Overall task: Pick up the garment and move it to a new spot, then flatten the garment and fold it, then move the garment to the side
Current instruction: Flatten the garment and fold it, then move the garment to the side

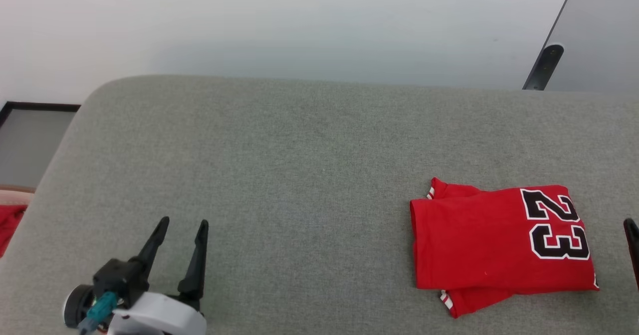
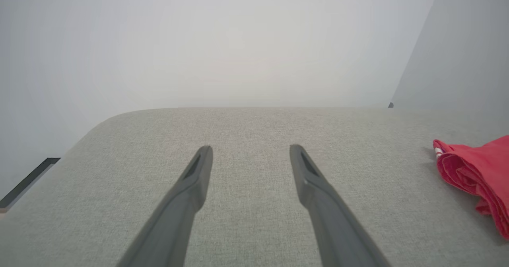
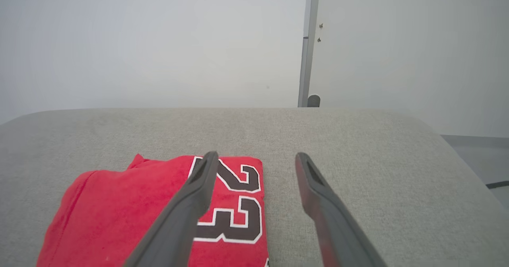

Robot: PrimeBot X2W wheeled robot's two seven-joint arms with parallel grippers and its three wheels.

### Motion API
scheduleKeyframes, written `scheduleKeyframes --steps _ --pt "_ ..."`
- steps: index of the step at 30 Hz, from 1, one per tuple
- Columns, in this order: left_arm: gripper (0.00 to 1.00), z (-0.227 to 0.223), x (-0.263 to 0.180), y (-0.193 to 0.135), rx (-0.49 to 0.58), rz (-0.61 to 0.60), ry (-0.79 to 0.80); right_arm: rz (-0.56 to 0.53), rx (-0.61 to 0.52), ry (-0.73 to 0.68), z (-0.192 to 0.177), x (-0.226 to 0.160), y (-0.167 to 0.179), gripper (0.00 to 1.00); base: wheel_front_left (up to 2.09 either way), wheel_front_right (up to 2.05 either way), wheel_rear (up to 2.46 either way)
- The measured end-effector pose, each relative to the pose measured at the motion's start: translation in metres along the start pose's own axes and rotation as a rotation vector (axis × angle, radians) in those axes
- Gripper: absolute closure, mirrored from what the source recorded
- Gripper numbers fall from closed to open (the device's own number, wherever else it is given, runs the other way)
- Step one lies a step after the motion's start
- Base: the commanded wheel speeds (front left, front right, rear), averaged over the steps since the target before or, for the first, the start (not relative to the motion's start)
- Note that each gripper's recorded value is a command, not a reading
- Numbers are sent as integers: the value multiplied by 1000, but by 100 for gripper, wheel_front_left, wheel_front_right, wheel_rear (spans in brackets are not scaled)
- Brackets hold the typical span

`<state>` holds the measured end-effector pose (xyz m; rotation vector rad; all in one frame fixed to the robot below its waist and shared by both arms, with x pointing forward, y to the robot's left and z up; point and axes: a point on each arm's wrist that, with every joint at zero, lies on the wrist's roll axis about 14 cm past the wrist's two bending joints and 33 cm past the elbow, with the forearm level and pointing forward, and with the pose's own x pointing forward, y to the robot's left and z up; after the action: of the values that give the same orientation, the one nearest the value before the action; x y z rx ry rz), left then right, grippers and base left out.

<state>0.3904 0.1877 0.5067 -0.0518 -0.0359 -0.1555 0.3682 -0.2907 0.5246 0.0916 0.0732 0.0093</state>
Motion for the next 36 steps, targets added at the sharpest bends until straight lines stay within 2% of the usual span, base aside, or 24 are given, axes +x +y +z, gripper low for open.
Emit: scheduleKeyframes --steps 9,36 --pt "0 5 -6 -1 6 6 0 -32 9 17 -5 -8 -4 0 0 0 0" --pt "0 7 -6 -8 -5 -3 3 -15 7 43 -7 -6 4 0 0 0 0"
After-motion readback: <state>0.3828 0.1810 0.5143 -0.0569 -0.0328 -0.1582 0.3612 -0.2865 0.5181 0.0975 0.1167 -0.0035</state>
